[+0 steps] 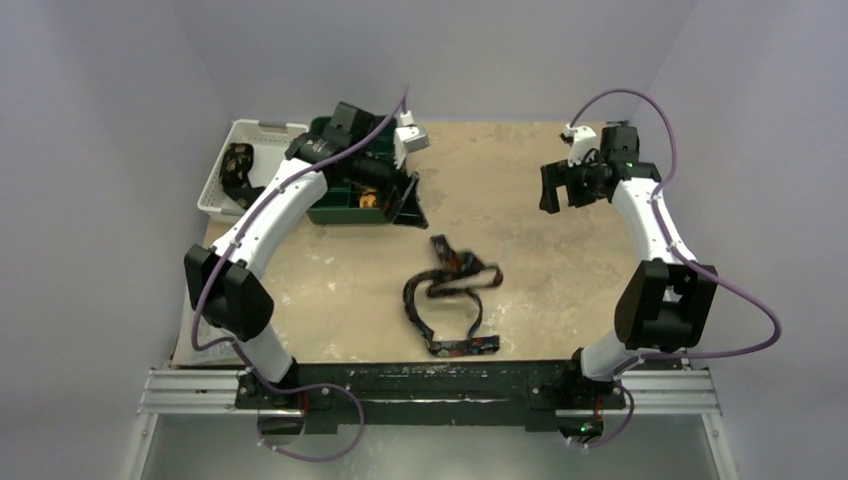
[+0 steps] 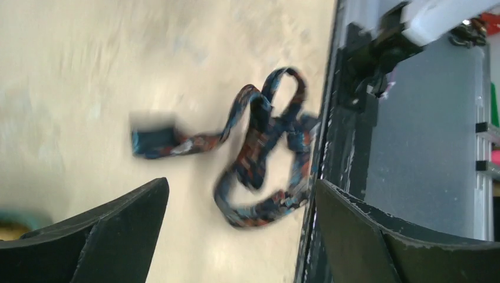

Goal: Roll the ties
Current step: Place the tie at the center of the board.

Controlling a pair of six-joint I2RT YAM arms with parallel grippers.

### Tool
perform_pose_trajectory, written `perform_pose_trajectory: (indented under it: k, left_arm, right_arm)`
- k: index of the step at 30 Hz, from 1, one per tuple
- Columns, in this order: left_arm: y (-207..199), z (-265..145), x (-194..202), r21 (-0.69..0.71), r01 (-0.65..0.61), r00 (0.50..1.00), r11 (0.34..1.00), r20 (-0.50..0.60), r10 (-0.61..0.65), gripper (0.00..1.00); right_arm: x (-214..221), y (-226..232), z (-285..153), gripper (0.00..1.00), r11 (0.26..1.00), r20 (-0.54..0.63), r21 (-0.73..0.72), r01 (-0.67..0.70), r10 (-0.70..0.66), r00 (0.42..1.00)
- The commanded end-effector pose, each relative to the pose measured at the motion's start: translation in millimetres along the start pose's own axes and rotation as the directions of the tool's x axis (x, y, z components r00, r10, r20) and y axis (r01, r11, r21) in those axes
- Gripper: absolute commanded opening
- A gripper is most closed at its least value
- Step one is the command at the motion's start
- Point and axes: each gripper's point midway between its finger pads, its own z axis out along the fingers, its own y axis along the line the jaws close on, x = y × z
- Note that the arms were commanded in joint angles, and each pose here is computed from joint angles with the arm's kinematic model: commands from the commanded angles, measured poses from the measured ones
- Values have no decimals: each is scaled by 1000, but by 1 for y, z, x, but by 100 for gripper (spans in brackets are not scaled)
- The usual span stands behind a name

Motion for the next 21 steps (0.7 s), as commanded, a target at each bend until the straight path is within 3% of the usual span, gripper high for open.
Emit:
perform_pose_trajectory:
  k: [1,6,12,18,21]
  left_arm:
    - [47,-46,45,-174,28,1000,984,12,-26,96]
    - [39,-44,101,-202,-99,992,974,-92,82,90]
    - [16,-11,146,-100,-177,980,979,-111,166,78]
    - [-7,20,181,-20,-441,885,897,-176,431,65]
    - [-24,32,194,60,-488,851,871,-189,490,62]
  right_arm:
    - [15,23,-16,98,994,-6,-78,76,-77,997]
    - [36,46,-13,93,968,-24,-214,133,-141,990]
    - [74,115,3,85,852,-99,-433,295,-371,923]
    - [96,147,20,78,797,-151,-558,229,-369,917]
    - [101,154,21,76,771,-126,-584,255,-396,910]
